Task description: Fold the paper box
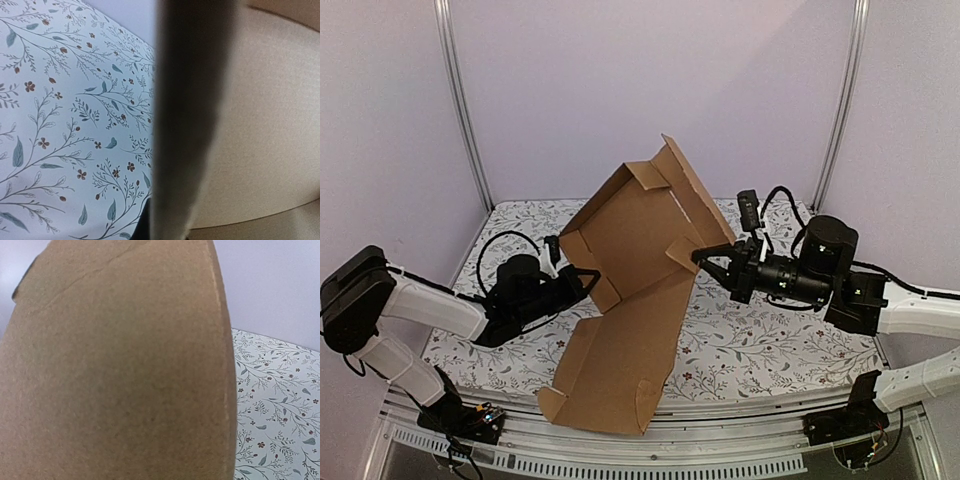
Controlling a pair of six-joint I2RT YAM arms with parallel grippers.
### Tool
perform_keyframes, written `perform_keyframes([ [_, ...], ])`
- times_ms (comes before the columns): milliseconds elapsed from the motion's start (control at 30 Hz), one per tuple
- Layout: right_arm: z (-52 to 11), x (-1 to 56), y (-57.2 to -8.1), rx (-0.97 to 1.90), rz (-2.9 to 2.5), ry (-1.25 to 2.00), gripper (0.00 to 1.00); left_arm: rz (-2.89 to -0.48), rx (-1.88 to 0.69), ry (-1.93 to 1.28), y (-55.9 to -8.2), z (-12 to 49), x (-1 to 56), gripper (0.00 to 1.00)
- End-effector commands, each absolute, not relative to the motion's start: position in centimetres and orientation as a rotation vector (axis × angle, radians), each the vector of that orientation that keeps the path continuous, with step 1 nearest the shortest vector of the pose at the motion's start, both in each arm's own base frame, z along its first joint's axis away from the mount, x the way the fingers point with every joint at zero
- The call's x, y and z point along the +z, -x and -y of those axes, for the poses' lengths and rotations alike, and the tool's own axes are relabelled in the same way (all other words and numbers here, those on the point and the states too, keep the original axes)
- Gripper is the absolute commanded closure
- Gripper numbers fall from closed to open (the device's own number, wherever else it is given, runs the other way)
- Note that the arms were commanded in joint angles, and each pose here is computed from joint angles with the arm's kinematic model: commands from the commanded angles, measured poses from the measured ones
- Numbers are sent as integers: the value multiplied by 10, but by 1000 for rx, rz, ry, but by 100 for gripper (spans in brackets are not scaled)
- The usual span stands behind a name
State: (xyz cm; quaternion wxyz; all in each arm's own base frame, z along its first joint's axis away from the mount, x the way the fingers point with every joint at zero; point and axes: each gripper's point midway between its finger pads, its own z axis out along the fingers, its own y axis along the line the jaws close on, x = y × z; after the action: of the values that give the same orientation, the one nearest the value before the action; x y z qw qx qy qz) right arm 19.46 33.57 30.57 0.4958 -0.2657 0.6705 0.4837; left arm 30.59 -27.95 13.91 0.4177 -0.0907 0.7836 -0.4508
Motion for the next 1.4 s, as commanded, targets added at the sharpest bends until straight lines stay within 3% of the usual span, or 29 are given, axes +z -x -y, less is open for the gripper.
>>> perform_keyframes([
  [0,-337,283,-201,1079,-1749,649,100,-1930,-1161,169,-309,287,153,100],
  [433,-303,220,-194,769,-2000,819,100,-1948,-1042,91,-319,280,164,100],
  [1000,-267,257,-182,645,-1947,893,92,-1963,-910,50,-325,268,152,100],
  [1367,-240,286,-172,534,-1914,971,66,-1916,-791,-69,-325,261,166,100],
])
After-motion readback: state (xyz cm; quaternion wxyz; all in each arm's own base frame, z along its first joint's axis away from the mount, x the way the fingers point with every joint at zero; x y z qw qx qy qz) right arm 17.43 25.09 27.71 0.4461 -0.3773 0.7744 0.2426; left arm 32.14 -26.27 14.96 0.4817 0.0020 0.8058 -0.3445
